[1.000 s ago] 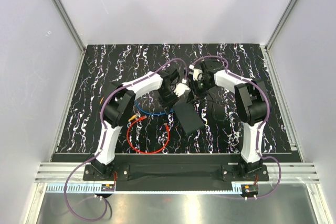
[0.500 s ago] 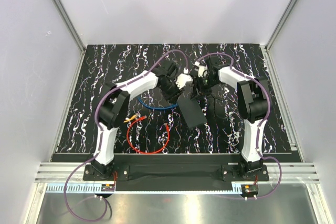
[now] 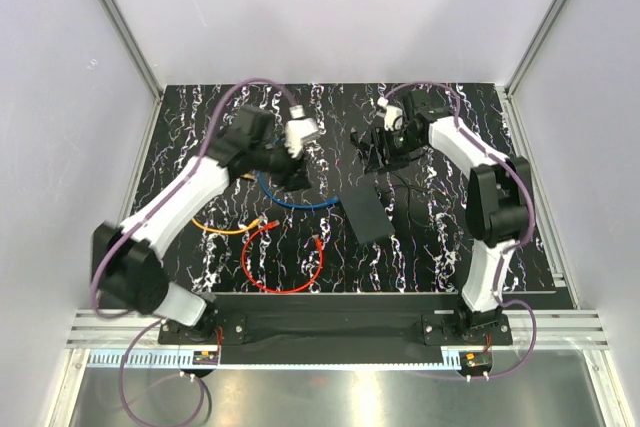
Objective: Insert the plug into the switch port
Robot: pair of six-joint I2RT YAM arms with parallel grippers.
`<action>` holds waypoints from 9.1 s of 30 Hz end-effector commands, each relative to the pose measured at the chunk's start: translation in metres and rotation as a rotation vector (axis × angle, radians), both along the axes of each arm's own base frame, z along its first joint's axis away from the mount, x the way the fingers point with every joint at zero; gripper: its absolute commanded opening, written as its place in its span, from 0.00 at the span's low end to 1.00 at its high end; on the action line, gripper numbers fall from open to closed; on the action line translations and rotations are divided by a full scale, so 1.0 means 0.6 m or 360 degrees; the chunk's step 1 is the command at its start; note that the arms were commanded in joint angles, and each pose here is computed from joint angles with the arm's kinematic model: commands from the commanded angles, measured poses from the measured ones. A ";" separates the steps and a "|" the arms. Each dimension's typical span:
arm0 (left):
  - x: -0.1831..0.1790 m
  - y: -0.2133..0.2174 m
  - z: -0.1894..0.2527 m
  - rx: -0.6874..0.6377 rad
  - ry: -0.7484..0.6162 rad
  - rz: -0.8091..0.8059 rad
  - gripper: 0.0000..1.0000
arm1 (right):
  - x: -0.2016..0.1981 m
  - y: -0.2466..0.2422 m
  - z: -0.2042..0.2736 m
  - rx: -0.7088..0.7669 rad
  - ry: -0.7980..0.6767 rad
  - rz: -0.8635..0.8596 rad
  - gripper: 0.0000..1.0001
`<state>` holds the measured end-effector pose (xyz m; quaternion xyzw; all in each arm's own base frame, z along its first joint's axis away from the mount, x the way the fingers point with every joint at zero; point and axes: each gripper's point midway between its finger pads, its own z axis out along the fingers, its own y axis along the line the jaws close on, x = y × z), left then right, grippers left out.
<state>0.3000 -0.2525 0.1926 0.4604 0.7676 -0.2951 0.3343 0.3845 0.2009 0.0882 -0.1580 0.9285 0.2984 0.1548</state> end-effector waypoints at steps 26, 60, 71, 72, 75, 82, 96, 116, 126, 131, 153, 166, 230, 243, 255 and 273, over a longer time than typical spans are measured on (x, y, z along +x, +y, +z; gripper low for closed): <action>-0.004 0.246 0.041 -0.0550 0.0266 0.1140 0.54 | -0.274 0.259 -0.081 -0.0279 0.0242 0.0707 0.47; -0.074 0.184 0.018 -0.0466 -0.0049 0.0646 0.56 | -0.128 0.275 0.110 0.0418 -0.0149 0.0271 0.00; -0.038 0.046 0.018 -0.0536 -0.0212 0.0655 0.48 | -0.119 0.290 0.176 0.0690 -0.0132 0.0143 0.00; -0.034 0.040 0.021 -0.0548 -0.0229 0.0655 0.48 | -0.116 0.291 0.180 0.0689 -0.0142 0.0137 0.00; -0.016 0.038 0.005 -0.0525 -0.0205 0.0750 0.47 | -0.115 0.288 0.180 0.0674 -0.0135 0.0102 0.00; 0.016 0.045 0.000 -0.0507 -0.0277 0.0867 0.41 | -0.128 0.287 0.174 0.0669 -0.0106 0.0091 0.00; 0.005 0.035 -0.030 -0.0484 -0.0232 0.0831 0.38 | -0.131 0.296 0.186 0.0693 -0.0085 0.0091 0.00; -0.007 0.033 -0.059 -0.0417 -0.0158 0.0781 0.00 | -0.153 0.297 0.200 0.0783 0.0012 0.0129 0.04; -0.043 0.046 -0.078 -0.0297 -0.0197 0.0619 0.00 | -0.158 0.220 0.197 0.0748 0.0035 0.0168 0.52; -0.062 0.036 -0.076 -0.0292 -0.0274 0.0420 0.00 | -0.163 0.204 0.199 0.0744 0.0033 0.0171 0.46; -0.082 0.006 -0.075 -0.0226 -0.0400 0.0159 0.00 | -0.201 0.261 0.153 0.0778 0.0365 0.0327 0.43; -0.091 -0.004 -0.073 -0.0231 -0.0421 0.0101 0.00 | -0.196 0.271 0.135 0.0722 0.0366 0.0330 0.36; -0.092 -0.008 -0.159 0.0157 -0.0288 -0.0254 0.00 | -0.113 0.058 0.067 0.0368 0.0201 -0.0047 0.64; -0.023 -0.058 -0.255 0.0488 0.0082 -0.0275 0.00 | -0.028 -0.029 -0.041 -0.0044 0.0175 -0.0189 0.51; 0.007 -0.065 -0.279 0.0661 0.0127 -0.0291 0.00 | -0.004 -0.024 -0.062 -0.0023 0.0209 -0.0194 0.49; 0.023 -0.081 -0.277 0.0727 0.0061 -0.0160 0.00 | -0.012 -0.009 -0.075 0.0054 0.0324 -0.0246 0.43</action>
